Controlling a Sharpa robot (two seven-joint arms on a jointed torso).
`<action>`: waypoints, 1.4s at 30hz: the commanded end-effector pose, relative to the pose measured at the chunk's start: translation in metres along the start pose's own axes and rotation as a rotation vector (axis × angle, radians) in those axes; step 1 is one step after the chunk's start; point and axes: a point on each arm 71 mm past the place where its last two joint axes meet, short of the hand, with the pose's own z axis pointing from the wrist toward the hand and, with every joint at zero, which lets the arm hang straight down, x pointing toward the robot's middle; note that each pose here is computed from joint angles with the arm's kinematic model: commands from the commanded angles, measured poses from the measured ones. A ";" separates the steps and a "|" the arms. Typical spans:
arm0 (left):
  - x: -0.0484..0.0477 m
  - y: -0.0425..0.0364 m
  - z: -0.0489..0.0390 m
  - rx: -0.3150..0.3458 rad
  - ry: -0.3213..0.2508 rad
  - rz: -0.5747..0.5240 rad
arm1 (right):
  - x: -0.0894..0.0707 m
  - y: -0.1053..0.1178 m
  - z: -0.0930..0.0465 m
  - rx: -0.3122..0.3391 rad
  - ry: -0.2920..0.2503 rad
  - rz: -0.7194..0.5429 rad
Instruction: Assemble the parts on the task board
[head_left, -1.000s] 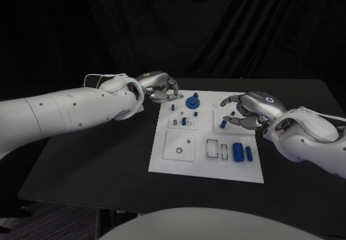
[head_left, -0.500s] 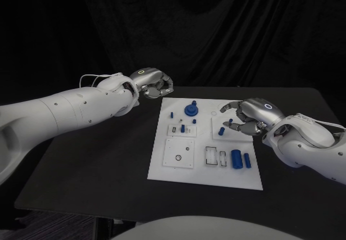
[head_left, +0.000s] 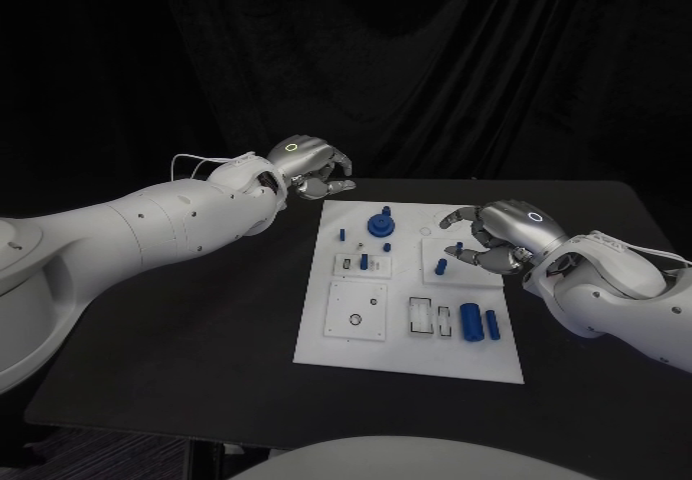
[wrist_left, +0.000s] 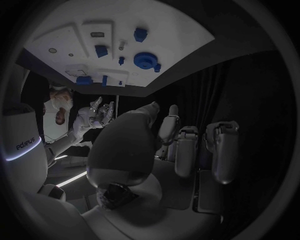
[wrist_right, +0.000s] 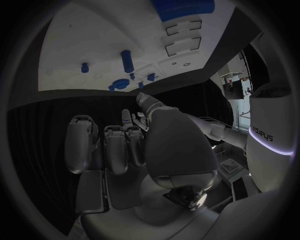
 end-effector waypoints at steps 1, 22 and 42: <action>0.0090 -0.0092 0.0005 -0.046 0.106 0.022 | -0.001 0.000 -0.001 -0.001 -0.020 0.002; 0.0143 -0.0413 -0.0032 -0.340 0.470 -0.394 | -0.003 -0.002 -0.006 0.011 -0.018 0.019; 0.0066 -0.0716 0.0078 -0.450 0.827 -0.266 | -0.007 0.002 -0.005 0.004 -0.028 0.023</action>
